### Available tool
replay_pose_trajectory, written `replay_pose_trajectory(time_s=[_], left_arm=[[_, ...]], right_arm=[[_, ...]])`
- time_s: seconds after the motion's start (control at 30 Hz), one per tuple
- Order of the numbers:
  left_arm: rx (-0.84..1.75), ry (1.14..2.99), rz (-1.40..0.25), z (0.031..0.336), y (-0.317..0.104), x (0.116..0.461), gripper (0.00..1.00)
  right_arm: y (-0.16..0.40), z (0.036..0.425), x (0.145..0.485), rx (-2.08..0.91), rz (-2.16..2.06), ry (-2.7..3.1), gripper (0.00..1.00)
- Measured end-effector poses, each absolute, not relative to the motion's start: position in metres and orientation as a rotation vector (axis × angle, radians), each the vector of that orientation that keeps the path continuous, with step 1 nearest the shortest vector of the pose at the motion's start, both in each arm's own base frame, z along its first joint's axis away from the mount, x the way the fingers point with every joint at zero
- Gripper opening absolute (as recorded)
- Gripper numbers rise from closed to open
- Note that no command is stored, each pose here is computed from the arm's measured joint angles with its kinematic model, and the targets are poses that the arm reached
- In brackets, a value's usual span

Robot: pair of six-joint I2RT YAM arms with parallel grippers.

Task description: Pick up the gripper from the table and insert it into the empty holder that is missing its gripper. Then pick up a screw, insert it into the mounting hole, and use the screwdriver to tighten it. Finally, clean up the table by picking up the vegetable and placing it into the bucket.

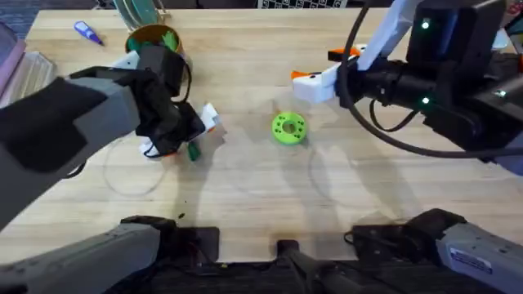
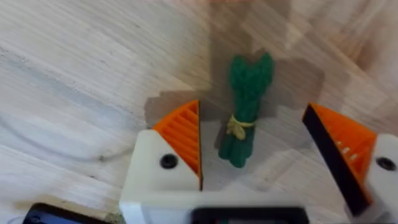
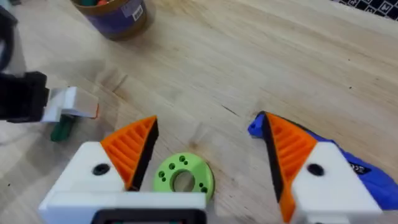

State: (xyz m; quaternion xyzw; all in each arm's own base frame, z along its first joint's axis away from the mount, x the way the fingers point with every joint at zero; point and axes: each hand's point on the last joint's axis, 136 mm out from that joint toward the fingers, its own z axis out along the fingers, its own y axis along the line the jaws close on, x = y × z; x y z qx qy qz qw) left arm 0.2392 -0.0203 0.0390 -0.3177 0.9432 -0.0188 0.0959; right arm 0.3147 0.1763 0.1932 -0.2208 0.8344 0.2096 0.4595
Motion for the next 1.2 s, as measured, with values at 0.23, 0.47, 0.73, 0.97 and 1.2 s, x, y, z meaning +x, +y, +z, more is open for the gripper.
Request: replay_pose_trajectory(time_s=[0.23,0.47,0.73,0.97,1.2], left_arm=[[-0.967,2.811,-0.003,0.032,-0.016,0.240,0.716],[-0.966,2.798,-0.031,0.033,-0.019,0.246,0.014],[-0.962,2.875,0.002,0.075,-0.021,0.247,0.017],[-0.627,2.553,-0.148,0.179,-0.029,0.349,0.015],[-0.596,2.247,-0.062,0.225,0.007,0.409,0.013]], right_arm=[[0.176,0.193,0.315,-0.544,0.516,2.055,0.991],[0.176,0.193,0.315,-0.544,0.516,2.054,0.992],[0.176,0.193,0.315,-0.544,0.516,2.055,0.992],[0.176,0.193,0.315,-0.544,0.516,2.054,0.992],[0.176,0.193,0.315,-0.544,0.516,2.054,0.991]])
